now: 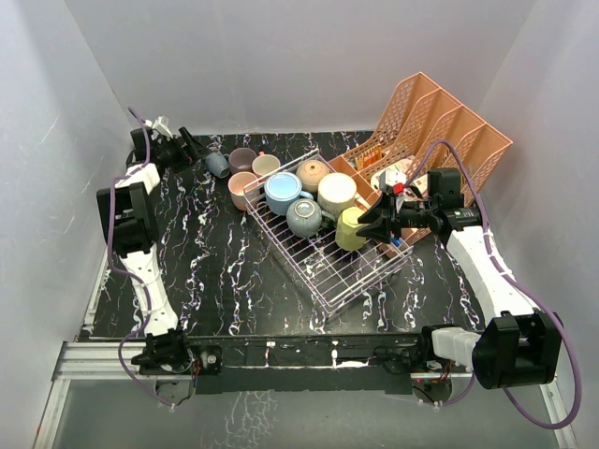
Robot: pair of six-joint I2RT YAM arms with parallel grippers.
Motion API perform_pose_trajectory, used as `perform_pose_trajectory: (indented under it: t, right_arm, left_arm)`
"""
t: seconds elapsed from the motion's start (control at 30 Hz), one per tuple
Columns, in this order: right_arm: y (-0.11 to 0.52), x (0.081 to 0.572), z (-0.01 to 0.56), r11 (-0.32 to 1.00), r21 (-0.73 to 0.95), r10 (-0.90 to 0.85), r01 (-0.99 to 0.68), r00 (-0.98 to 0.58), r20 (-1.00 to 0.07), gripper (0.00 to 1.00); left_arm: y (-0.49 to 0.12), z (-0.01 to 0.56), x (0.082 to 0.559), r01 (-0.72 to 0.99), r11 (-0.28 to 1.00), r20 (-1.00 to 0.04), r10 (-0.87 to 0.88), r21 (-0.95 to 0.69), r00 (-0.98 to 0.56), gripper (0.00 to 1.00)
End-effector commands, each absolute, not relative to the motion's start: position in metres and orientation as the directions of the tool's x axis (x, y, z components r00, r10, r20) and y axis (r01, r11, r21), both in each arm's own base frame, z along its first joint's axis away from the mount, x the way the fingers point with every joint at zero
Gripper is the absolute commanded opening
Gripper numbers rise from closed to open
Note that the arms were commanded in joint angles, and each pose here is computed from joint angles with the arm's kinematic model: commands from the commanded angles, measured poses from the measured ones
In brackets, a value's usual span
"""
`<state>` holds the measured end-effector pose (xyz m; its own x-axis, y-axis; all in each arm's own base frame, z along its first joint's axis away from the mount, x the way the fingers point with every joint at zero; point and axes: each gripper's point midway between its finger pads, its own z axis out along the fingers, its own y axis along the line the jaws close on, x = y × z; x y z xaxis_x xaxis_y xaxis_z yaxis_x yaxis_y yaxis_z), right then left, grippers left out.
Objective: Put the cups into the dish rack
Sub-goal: Pick up the cup at the center of the board.
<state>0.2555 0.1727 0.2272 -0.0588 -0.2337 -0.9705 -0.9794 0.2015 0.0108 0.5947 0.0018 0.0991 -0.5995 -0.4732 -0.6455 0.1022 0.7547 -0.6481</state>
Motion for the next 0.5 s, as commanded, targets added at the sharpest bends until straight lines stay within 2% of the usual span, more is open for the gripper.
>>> perform_pose_trajectory:
  t: [0.0,0.47]
  right_arm:
    - [0.171,0.263,0.232,0.206,-0.043,-0.235,-0.978,-0.007,-0.972,0.40]
    - [0.170,0.268,0.221,0.211,-0.014,-0.245,-0.977,-0.039,-0.969,0.40]
  left_arm:
    - [-0.001,0.113,0.600,0.244,0.760,-0.715,-0.377,-0.602,-0.588,0.89]
    - [-0.001,0.101,0.623,0.335,0.726,-0.761,-0.390,-0.601,-0.519,0.88]
